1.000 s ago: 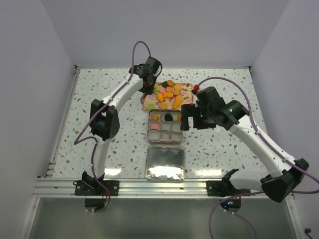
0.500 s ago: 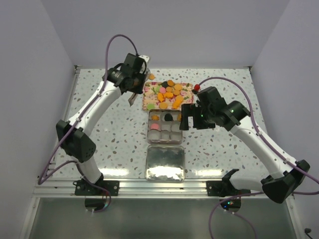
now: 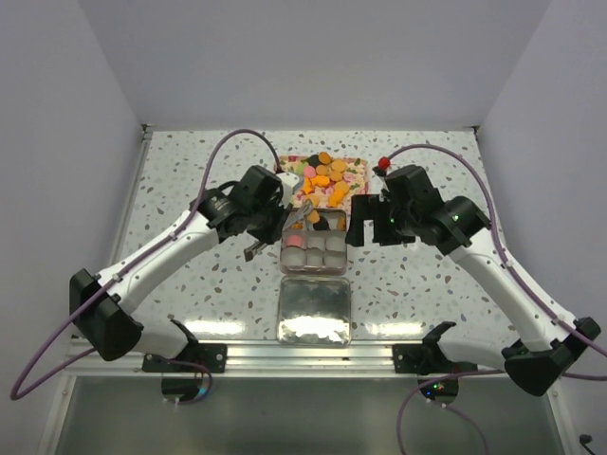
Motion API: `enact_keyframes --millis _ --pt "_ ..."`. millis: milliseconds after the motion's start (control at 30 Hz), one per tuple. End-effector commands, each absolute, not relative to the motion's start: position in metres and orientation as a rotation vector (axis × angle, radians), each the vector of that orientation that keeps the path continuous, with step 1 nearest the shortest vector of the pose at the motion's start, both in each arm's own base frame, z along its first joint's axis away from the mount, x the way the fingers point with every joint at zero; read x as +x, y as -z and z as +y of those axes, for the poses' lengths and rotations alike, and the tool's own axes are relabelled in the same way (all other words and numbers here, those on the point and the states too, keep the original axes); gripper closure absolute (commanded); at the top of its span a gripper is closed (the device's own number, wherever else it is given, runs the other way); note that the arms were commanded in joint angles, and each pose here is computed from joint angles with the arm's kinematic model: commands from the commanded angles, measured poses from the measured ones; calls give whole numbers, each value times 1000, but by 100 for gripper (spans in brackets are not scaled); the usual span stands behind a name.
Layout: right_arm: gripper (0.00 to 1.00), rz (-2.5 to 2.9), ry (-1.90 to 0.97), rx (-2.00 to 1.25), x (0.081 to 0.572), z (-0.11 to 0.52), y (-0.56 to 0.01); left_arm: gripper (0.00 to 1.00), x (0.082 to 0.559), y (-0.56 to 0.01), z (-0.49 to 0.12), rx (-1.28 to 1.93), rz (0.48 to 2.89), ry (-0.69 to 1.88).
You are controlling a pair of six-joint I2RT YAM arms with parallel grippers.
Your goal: Pack the cookies
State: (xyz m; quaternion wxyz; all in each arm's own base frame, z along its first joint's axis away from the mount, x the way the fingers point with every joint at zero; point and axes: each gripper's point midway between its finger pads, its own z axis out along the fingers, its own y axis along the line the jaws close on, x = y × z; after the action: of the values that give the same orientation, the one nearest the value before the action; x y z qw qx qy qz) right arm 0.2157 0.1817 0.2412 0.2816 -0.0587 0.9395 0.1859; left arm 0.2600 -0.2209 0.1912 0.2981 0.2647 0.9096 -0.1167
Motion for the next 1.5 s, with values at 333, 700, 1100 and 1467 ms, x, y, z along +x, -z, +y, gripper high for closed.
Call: enact_keyframes --millis 333,700,1100,1467 --pt "1 2488 -530 -72 187 160 -246 100 241 -186 -235 700 2395 426" --pt "1 2492 -525 -62 181 155 -246 76 233 -166 -242 729 2421 418" --pt "1 2500 -522 -58 180 155 -242 62 242 -168 -241 719 2413 368" --pt "1 2501 -518 -66 185 159 -242 60 262 -214 -246 672 2325 341"
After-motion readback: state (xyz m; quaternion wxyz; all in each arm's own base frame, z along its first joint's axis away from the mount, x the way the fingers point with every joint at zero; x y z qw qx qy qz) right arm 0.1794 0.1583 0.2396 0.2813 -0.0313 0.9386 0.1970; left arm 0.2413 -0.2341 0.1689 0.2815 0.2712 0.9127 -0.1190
